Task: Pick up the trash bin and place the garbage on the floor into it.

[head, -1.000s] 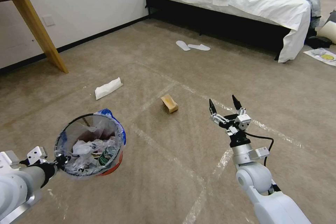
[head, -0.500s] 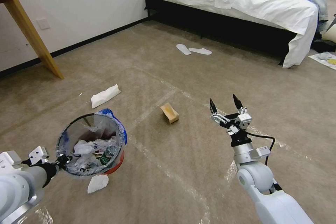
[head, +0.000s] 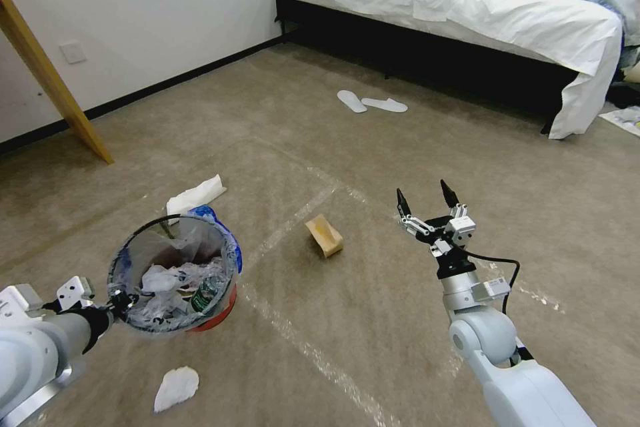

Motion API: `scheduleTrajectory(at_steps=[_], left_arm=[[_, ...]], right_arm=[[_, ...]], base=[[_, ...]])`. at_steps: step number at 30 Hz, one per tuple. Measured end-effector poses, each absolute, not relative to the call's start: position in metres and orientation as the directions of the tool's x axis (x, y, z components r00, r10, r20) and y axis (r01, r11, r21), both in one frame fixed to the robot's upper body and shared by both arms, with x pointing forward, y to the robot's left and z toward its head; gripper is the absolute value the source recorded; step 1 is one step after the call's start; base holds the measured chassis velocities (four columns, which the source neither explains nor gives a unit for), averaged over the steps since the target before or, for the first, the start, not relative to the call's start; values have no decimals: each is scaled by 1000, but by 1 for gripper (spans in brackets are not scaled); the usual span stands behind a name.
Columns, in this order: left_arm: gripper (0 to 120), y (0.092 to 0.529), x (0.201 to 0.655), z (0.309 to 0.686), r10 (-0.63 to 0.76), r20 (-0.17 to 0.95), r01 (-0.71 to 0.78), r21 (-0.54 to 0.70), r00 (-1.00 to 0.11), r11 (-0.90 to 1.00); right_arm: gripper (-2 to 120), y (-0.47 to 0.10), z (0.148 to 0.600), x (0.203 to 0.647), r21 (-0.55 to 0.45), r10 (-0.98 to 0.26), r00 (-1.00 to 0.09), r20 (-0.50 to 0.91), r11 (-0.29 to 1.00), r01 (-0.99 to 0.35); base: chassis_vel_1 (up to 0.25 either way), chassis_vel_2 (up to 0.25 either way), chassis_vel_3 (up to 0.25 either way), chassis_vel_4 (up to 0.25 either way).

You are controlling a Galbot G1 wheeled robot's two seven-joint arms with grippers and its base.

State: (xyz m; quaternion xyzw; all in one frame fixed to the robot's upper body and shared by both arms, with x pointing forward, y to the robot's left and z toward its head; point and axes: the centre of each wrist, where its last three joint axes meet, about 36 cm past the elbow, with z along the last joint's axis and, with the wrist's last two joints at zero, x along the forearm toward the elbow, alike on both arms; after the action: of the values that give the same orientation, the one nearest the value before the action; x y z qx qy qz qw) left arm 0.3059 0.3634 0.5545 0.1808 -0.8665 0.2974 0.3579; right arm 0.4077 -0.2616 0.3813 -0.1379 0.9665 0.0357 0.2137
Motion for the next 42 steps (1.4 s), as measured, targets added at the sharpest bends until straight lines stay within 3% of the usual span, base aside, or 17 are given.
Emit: scheduleTrajectory(at_steps=[33,42], left_arm=[[0,365,312,557,-101,720,-524,-394,-687,755],[0,367,312,559,-104,717,-524,-394,-689,755]], right_arm=[[100,-256,377,415,-26,-252,-864,-437,963,-268],[100,-267,389,418,-83,-338,-875,-348,940,-330]], base=[[-108,110,113,-112],[0,0,0,0]])
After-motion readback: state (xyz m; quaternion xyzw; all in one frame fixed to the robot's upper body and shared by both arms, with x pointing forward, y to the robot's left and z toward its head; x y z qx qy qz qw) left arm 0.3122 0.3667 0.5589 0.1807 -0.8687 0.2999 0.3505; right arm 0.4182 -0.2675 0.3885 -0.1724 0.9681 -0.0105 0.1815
